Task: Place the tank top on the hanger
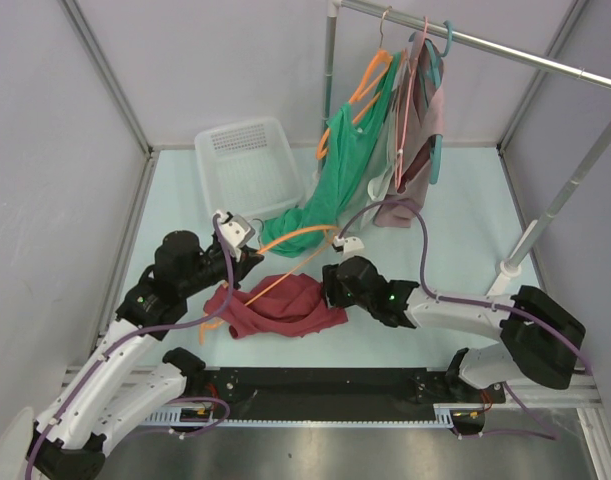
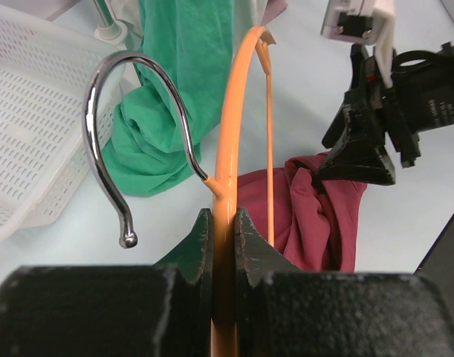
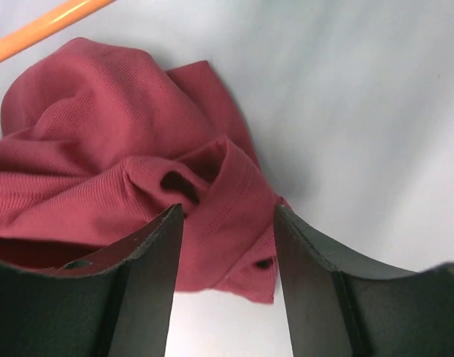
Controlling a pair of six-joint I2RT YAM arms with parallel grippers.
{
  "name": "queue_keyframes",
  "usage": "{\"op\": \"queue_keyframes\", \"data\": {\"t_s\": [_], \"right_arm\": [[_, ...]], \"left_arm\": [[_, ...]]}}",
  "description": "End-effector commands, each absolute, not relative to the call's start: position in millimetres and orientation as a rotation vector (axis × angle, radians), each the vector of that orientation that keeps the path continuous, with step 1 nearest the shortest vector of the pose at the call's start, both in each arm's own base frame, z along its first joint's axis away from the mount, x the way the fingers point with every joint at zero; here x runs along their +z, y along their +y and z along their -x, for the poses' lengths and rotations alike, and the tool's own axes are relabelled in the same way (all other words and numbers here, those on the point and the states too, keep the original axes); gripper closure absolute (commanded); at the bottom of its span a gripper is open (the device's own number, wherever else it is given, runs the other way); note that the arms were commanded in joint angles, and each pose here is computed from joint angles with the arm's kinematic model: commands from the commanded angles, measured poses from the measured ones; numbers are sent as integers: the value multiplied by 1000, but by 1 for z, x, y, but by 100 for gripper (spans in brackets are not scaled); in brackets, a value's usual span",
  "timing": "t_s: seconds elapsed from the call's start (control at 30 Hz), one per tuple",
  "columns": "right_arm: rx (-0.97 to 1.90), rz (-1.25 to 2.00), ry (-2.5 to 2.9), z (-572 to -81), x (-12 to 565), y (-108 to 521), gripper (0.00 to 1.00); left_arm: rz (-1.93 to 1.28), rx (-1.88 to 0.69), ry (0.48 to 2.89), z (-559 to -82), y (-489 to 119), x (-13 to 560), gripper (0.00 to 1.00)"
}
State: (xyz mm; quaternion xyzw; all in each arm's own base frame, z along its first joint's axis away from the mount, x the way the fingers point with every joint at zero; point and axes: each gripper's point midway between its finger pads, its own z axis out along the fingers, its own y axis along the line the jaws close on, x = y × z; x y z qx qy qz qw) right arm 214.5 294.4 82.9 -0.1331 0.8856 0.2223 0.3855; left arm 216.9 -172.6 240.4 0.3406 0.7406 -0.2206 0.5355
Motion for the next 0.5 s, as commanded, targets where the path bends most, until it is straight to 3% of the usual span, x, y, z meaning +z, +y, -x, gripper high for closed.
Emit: {"op": "queue_keyframes", "data": {"t_s": [0.0,0.07,0.17,0.37,0.47], "right_arm": [[608,279,2188,-234,96,319,46],[583,280,2213,-235,86,317,47],[548,269,2239,-233,78,314,58],[505,260,2249,-227,86,295,96],[461,250,2244,-226,96,280,100]], "left_arm": [[-777,-550,1670,-219,-176,265,100],[-776,-550,1668,-220,-176,266,100],[-778,-551,1669,-219,-176,265,100],[-773,-547,1661,-219,-175,268,100],[-771,-543,1658,-219,-174,269,100]]}}
